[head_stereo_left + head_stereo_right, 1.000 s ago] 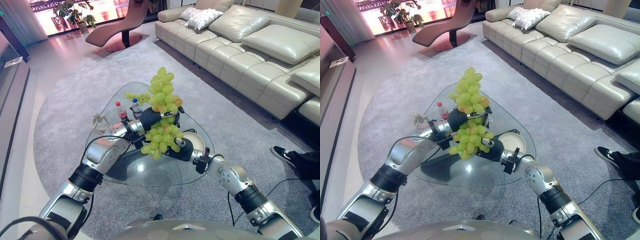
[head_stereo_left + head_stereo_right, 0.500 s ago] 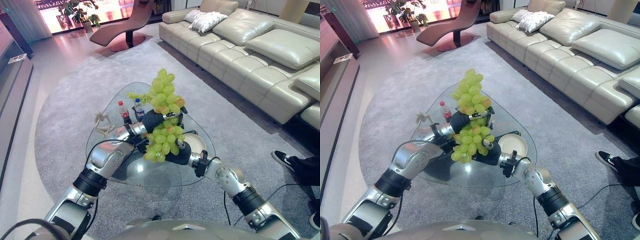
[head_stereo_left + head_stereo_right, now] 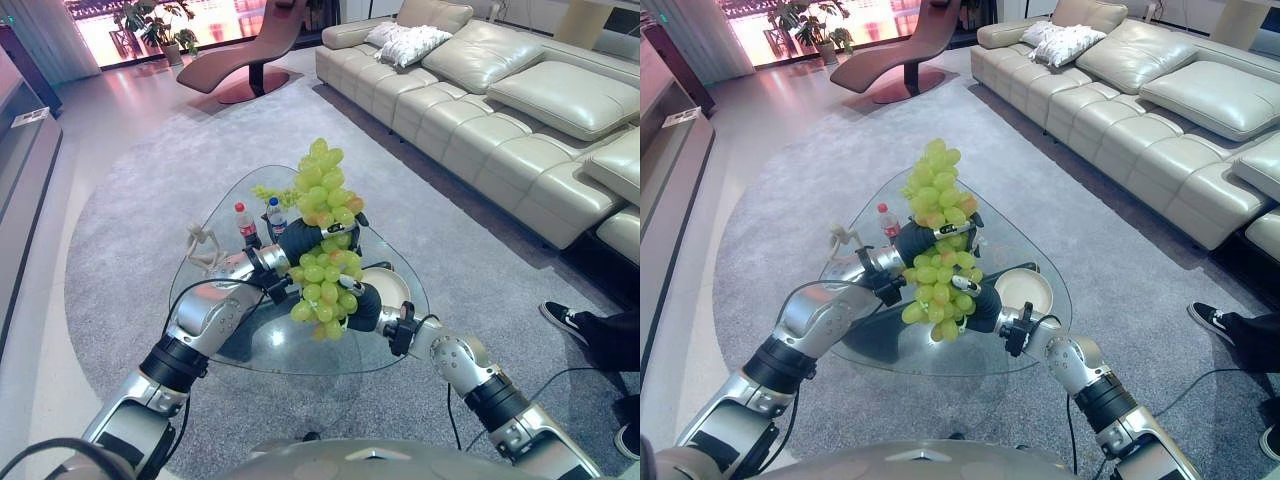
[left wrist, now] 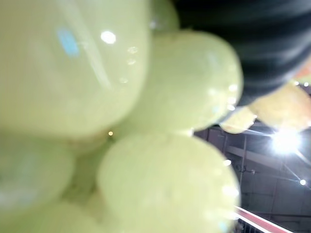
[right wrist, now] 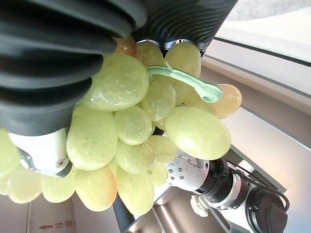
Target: Pick up fruits into the plate
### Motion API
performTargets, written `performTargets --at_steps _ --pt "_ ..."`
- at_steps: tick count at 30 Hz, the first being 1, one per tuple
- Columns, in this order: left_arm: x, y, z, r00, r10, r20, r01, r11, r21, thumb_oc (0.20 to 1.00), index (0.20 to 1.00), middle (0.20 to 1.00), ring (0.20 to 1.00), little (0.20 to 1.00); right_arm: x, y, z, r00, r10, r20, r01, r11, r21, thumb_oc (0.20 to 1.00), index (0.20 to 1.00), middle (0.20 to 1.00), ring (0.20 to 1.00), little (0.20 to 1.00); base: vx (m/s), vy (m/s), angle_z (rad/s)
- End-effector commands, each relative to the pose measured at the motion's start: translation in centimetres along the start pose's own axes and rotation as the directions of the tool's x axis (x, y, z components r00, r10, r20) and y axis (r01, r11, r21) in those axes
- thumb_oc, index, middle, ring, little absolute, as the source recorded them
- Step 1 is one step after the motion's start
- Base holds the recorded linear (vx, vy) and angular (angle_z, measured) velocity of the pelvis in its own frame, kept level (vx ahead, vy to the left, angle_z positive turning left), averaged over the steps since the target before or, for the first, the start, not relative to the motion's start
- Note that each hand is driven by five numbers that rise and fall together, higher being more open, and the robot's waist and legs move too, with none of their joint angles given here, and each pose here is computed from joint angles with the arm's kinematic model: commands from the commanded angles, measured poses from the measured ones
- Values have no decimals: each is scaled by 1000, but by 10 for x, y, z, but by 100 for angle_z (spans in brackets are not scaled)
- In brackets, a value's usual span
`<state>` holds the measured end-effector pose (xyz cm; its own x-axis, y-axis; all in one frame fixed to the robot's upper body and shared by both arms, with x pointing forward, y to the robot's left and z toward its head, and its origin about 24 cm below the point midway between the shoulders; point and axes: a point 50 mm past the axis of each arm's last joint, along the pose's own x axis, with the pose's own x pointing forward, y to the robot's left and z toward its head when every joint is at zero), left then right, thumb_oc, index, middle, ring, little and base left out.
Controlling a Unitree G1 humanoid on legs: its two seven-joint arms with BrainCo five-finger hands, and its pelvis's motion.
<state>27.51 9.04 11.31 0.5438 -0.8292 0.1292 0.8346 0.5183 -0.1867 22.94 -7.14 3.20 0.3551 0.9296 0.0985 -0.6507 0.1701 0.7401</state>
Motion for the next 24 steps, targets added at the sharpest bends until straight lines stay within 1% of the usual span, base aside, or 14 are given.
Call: performTargets --at_steps 1,12,13,14,15,20,24 --pt "17 -11 13 993 -73 90 73 997 5 200 200 200 200 200 32 37 17 962 253 101 -250 967 -44 200 200 200 200 200 0 0 0" --pt "15 -10 13 994 -63 85 64 998 -3 200 200 200 200 200 29 34 16 967 234 105 -231 972 -40 200 200 200 200 200 0 0 0" --pt "14 -8 11 995 -51 80 52 999 -14 423 423 423 423 423 28 32 16 968 225 110 -222 974 -39 200 200 200 200 200 0 0 0" --pt "14 -8 10 996 -45 76 47 999 -21 950 950 950 950 950 28 32 16 969 221 113 -218 975 -38 200 200 200 200 200 0 0 0" --pt "13 -7 9 997 -35 73 37 999 -31 1000 1000 1000 1000 1000 27 30 16 970 215 116 -212 977 -37 200 200 200 200 200 0 0 0" --pt "3 2 1 998 27 52 -25 998 -50 1000 1000 1000 1000 1000 14 21 15 977 151 150 -147 988 -40 200 200 200 200 200 0 0 0" --pt "-17 14 -4 993 110 35 -108 992 -58 1000 1000 1000 1000 1000 -5 12 17 975 92 202 -84 995 -44 200 200 200 200 200 0 0 0"
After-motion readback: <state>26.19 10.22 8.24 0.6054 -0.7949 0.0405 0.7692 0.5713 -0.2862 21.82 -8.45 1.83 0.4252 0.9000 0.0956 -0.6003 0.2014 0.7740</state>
